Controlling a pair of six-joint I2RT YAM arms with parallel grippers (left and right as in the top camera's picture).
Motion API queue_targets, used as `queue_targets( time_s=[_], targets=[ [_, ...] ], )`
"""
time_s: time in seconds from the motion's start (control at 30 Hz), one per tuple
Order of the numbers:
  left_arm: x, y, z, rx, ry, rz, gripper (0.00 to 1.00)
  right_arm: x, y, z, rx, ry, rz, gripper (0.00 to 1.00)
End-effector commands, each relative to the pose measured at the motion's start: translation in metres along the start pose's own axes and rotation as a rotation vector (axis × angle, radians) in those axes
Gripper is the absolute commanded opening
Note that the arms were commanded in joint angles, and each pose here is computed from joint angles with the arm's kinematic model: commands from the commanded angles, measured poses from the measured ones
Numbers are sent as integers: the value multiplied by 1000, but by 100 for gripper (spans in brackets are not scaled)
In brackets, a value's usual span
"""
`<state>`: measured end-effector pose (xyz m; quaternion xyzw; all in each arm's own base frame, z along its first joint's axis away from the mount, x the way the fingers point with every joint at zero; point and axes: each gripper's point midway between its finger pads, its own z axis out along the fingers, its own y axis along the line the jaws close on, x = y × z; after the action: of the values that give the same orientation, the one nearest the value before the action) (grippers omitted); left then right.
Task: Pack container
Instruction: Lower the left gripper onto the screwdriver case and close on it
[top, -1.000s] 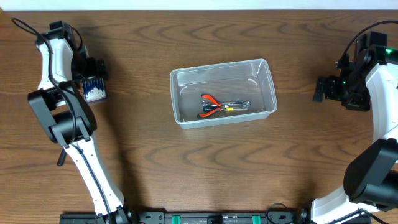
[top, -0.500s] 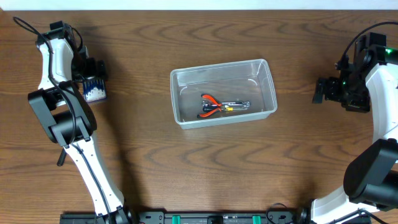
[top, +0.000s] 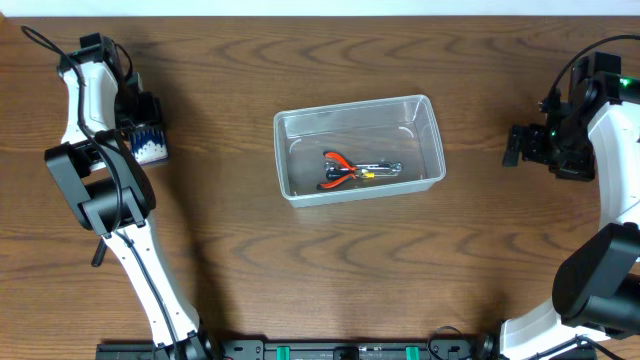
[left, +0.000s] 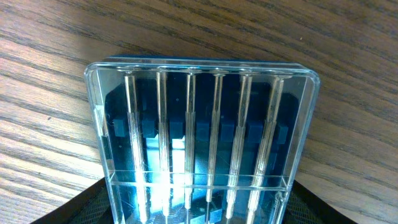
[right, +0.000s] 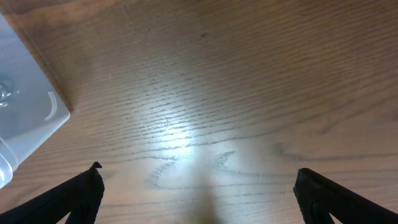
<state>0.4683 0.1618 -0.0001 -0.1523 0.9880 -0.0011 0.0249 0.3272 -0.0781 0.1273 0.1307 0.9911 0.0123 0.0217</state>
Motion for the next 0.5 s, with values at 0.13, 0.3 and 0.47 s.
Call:
queue_targets(
  time_s=[0.13, 0.3, 0.47],
  targets=[
    [13, 3, 20, -4, 65, -10, 61, 3, 2, 2, 3, 15, -22, 99],
    [13, 3, 20, -4, 67, -9, 61, 6, 2, 2, 3, 26, -22, 99],
    [13, 3, 20, -4, 67, -9, 61, 7, 2, 2, 3, 33, -22, 99]
  ],
)
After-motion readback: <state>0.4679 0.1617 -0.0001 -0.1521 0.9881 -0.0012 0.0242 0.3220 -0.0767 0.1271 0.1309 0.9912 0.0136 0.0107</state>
